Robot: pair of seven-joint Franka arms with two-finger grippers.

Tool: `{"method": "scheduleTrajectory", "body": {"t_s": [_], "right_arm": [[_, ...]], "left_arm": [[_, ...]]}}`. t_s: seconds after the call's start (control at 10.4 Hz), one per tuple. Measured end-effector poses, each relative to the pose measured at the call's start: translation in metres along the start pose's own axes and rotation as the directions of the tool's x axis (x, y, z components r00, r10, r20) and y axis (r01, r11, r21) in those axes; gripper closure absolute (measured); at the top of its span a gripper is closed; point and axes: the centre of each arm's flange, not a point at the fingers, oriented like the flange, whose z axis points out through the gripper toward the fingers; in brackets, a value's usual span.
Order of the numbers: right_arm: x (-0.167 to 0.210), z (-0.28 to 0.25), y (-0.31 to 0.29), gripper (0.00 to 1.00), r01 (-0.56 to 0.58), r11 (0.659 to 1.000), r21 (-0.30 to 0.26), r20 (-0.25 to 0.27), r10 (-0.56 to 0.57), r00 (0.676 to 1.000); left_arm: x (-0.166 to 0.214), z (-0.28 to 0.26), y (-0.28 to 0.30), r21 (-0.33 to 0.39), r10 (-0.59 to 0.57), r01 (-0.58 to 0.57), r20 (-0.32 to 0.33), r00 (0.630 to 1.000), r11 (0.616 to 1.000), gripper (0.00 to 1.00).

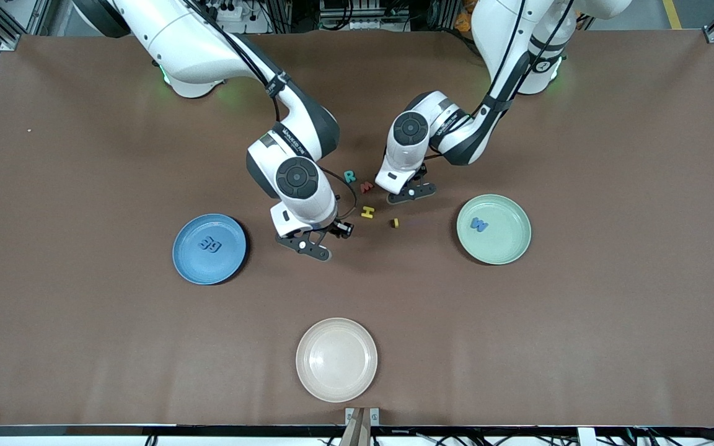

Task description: Sort upper and lower case letters into plates

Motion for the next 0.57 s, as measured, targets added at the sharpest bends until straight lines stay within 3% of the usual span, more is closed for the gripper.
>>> {"method": "scheduleTrajectory", "body": {"t_s": [0.57], "right_arm": [[-0.0001,0.0000,-0.0001,0.45,-0.006,1.000,0.000,0.000,0.006,1.000]], "left_arm": [[0.0009,-0.0002,-0.0003,0.000,-0.002,0.002,0.000,1.000,1.000,0.63]]}}
